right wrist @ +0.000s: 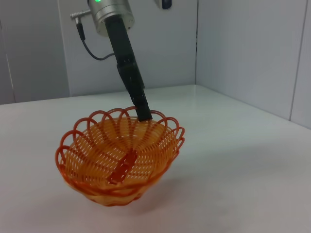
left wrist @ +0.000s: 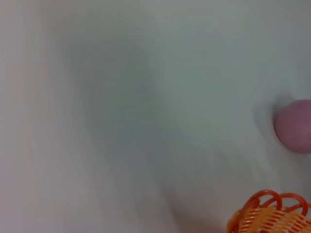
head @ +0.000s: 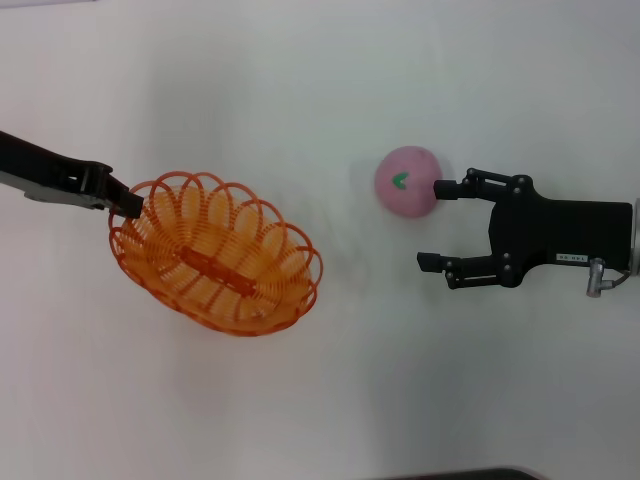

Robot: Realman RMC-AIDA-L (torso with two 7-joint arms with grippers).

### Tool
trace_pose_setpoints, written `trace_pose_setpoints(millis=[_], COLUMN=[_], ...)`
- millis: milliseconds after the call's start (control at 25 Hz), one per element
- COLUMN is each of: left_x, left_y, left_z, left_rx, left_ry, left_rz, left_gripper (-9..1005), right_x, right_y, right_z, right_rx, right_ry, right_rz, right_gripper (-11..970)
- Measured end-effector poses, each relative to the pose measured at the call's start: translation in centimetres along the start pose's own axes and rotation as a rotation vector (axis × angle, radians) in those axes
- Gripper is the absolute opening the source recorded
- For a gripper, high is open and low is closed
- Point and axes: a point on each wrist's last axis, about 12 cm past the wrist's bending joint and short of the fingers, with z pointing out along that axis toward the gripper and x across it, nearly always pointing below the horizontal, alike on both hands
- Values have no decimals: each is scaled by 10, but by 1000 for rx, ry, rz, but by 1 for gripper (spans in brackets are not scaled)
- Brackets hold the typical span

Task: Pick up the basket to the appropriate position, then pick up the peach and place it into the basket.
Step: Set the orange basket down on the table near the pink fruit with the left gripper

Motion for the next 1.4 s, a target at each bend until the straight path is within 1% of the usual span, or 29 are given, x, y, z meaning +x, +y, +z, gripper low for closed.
trace_pose_setpoints(millis=[120,360,640,880,1120,1240,1400], left_x=[7,18,28,39,55,62,66], left_y=[3,6,7,11,16,19,20], left_z=[1,8,8,10,14,15,15], left_rx=[32,65,86,90,117,138,155], left_ry=[-27,-61,-124,-147,-174,-206,-232], left_rz=[-43,-86,-116,-149,-197,-229,-241], left_gripper=[41,40,41,40,40,40,40], right_x=[0,0,0,0,0,0,0], right_y=[0,0,0,0,0,0,-1], right_z=[0,0,0,0,0,0,0], right_rx=[0,2,3,2,3,5,8], right_ry=[0,-1,-2,-1,-1,1,3], right_rz=[0,0,1,1,1,1,0], right_gripper=[931,931,931,931,931,930,931])
